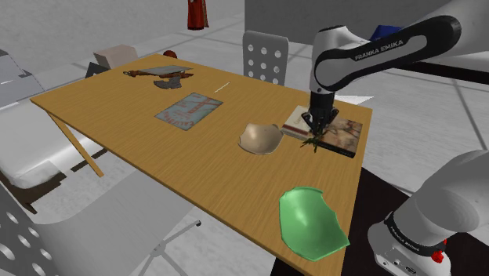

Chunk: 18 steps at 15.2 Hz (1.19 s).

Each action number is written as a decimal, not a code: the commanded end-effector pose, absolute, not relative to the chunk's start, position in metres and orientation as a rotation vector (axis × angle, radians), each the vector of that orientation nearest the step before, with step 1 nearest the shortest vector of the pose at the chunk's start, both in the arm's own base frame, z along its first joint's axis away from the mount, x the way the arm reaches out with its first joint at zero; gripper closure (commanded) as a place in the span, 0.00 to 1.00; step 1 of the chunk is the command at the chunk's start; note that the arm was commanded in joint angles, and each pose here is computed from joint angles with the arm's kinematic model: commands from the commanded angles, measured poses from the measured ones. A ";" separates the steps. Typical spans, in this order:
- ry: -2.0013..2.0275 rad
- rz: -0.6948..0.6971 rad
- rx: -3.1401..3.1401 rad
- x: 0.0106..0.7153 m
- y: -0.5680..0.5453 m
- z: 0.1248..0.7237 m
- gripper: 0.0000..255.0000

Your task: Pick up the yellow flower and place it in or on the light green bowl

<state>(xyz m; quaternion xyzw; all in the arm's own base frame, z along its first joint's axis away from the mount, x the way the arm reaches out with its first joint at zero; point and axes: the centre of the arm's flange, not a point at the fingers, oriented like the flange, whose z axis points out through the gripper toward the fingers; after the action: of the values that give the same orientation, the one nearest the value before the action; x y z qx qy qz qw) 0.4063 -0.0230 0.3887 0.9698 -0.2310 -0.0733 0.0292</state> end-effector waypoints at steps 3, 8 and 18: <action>-0.712 -0.227 2.991 0.406 -0.023 0.410 1.00; -0.712 -0.227 2.991 0.406 -0.023 0.437 1.00; -0.712 -0.227 2.991 0.370 0.032 0.463 1.00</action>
<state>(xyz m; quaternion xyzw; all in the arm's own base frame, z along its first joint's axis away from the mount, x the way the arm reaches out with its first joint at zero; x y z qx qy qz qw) 0.3748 0.0212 0.4640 0.9698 -0.2306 -0.0735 0.0292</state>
